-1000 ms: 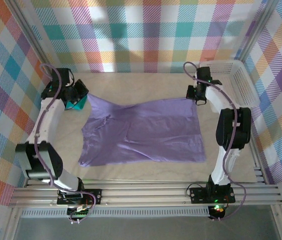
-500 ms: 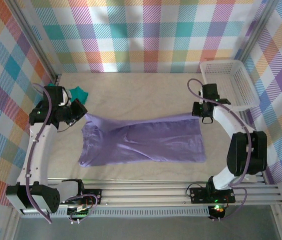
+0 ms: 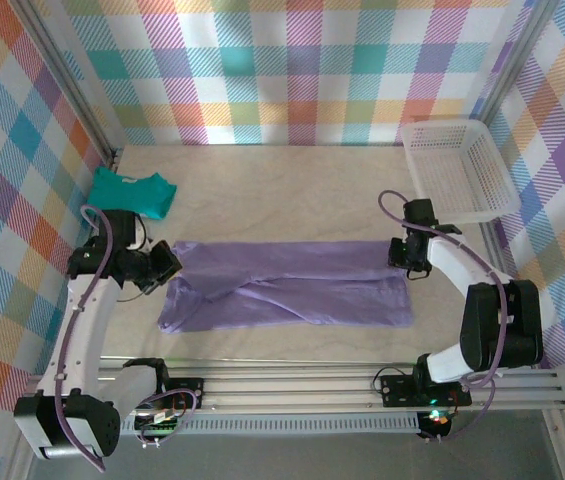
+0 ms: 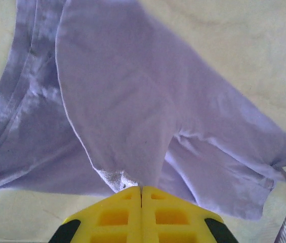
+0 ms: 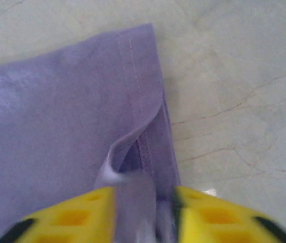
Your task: Fold the inside-out t-shirt
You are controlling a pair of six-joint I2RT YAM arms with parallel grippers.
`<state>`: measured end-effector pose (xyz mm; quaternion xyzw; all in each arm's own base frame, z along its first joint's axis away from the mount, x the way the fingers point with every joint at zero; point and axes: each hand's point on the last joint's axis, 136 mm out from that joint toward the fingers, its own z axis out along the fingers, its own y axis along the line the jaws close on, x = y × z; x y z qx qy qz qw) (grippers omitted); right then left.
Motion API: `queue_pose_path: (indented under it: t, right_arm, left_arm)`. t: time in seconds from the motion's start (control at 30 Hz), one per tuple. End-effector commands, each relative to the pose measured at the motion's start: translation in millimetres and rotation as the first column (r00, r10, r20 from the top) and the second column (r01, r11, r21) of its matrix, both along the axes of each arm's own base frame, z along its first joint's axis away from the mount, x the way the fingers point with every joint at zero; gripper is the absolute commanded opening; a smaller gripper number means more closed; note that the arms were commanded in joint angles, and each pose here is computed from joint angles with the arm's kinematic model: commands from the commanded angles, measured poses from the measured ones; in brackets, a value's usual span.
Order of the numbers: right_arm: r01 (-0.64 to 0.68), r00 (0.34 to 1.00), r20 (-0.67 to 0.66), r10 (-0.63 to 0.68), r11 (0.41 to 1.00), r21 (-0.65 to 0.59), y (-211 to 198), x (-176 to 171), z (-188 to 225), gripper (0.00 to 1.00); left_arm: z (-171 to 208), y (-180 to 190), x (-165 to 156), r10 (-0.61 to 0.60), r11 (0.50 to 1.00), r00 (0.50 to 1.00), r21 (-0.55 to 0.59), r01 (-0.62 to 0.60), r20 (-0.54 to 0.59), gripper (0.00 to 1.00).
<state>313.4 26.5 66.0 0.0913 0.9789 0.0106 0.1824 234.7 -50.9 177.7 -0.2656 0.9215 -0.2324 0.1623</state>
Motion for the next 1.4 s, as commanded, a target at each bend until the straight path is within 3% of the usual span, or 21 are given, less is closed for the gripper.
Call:
queue_pose_path:
  t: [0.0,0.07,0.1,0.2,0.33,0.47,0.63,0.7,0.97,1.2,1.37]
  right_arm:
    - [-0.148,0.973,0.168,0.158,0.986,-0.070,29.1,5.5,35.9,0.50]
    - [-0.403,0.850,0.348,0.396,0.914,-0.053,89.6,2.2,67.6,0.59]
    - [-0.518,0.757,0.434,0.488,0.854,-0.057,124.1,-5.1,82.0,0.67]
    - [-0.717,0.539,0.548,0.640,0.690,-0.100,213.8,-29.7,98.8,0.83]
    - [-0.841,0.289,0.640,0.711,0.508,-0.185,328.2,-64.3,99.7,0.92]
    - [-0.860,0.155,0.673,0.723,0.433,-0.268,411.3,-83.3,91.3,0.99]
    - [-0.831,0.133,0.692,0.710,0.460,-0.312,466.0,-79.5,69.0,1.00]
    - [-0.790,0.114,0.676,0.728,0.479,-0.383,478.0,-74.2,62.3,1.00]
    - [-0.585,0.274,0.627,0.729,0.644,-0.493,459.5,-39.8,46.0,0.98]
    - [-0.572,0.325,0.576,0.750,0.641,-0.512,425.1,-56.8,57.8,0.67]
    - [-0.625,0.324,0.517,0.792,0.590,-0.511,412.5,-68.9,54.4,0.47]
  left_arm:
    - [-6.2,-6.3,-2.0,-0.013,0.999,1.000,-0.047,0.013,-0.012,0.00]
    - [-0.1,-7.8,0.6,-0.013,0.998,1.000,-0.057,0.013,0.001,0.00]
    - [3.5,-7.7,2.5,-0.013,0.998,1.000,-0.057,0.014,0.010,0.00]
    - [6.4,-7.3,4.4,-0.018,0.998,1.000,-0.052,0.019,0.012,0.00]
    - [2.5,-8.7,6.9,-0.014,0.998,1.000,-0.066,0.015,0.011,0.00]
    - [1.9,-9.8,8.5,-0.016,0.997,1.000,-0.073,0.017,0.015,0.00]
    - [-0.2,-11.3,8.8,-0.027,0.996,0.999,-0.079,0.028,0.017,0.00]
    - [-2.7,-12.6,8.3,-0.032,0.996,0.999,-0.085,0.033,0.010,0.00]
    - [-1.9,-10.6,9.5,-0.024,0.997,1.000,-0.077,0.025,0.015,0.00]
    - [-6.5,-7.1,8.7,-0.018,0.998,1.000,-0.057,0.018,0.006,0.00]
    - [-11.6,-3.7,3.7,-0.017,0.999,1.000,-0.032,0.017,-0.005,0.00]
